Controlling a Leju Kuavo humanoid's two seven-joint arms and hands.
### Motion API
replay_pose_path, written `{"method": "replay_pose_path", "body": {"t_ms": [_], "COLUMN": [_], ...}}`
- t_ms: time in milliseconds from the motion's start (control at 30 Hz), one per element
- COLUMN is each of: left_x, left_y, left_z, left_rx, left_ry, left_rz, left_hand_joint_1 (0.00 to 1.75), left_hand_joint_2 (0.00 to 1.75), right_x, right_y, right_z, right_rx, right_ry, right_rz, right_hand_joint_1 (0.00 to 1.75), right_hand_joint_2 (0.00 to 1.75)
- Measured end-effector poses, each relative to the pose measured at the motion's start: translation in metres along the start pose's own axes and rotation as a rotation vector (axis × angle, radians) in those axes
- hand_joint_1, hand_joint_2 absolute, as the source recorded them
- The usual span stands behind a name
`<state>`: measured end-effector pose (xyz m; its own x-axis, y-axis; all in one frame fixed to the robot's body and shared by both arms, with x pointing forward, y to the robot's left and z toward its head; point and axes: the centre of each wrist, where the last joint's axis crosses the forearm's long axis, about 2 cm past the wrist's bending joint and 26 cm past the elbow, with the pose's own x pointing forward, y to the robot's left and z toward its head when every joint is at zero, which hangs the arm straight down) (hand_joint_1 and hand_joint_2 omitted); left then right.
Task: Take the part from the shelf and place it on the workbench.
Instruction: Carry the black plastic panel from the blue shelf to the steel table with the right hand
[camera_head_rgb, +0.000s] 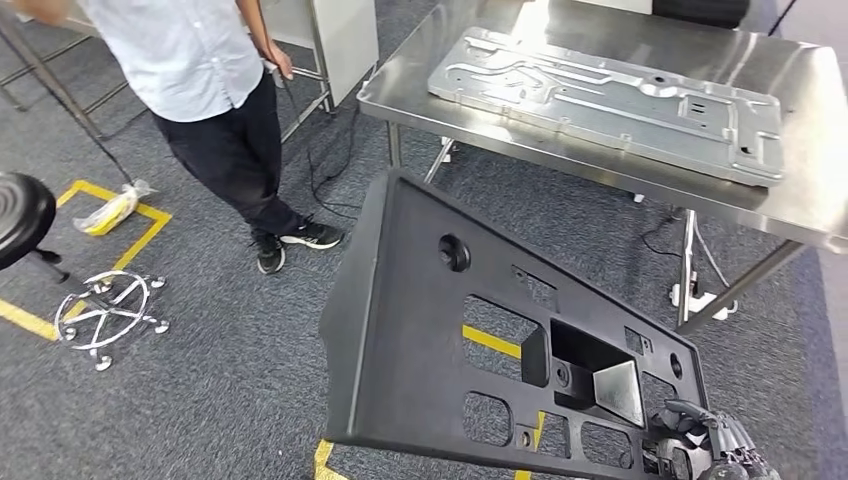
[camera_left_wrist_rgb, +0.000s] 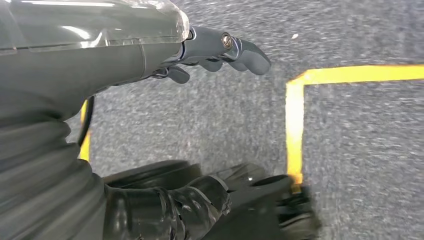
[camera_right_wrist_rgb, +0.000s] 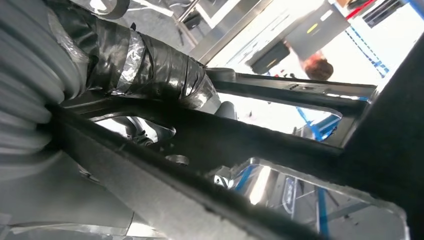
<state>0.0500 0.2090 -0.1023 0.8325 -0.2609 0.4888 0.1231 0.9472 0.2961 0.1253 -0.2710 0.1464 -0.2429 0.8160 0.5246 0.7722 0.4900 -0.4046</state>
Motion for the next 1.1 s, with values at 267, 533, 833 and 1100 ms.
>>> {"method": "replay_pose_path", "body": {"t_ms": [267,533,833,1100], "left_x": [0.0011,-0.001,0.0006,-0.0019], "left_y": [0.0014,0.0021,0.0033,0.0046], "left_z": [-0.0013,-0.0011,-0.0025,-0.0022], "left_rx": [-0.015,-0.035,-0.054,-0.054], "left_ry": [-0.015,-0.024,-0.038,-0.038], "left_rz": [0.007,0.016,0.025,0.023], "left_hand_joint_1": [0.0,0.0,0.0,0.0], "left_hand_joint_2": [1.75,1.75,1.75,1.75], "right_x": [0.0,-0.0007,-0.0015,-0.0052], "right_y": [-0.0004,0.0008,0.0016,0.0023], "right_z": [0.0004,0.001,0.0,0.0003], "right_rx": [0.002,0.008,0.009,0.03], "right_ry": [-0.001,-0.001,-0.001,0.019], "right_rz": [0.002,0.003,0.004,0.011], "right_hand_joint_1": [1.73,1.73,1.73,1.73], "right_hand_joint_2": [1.75,1.75,1.75,1.75]}}
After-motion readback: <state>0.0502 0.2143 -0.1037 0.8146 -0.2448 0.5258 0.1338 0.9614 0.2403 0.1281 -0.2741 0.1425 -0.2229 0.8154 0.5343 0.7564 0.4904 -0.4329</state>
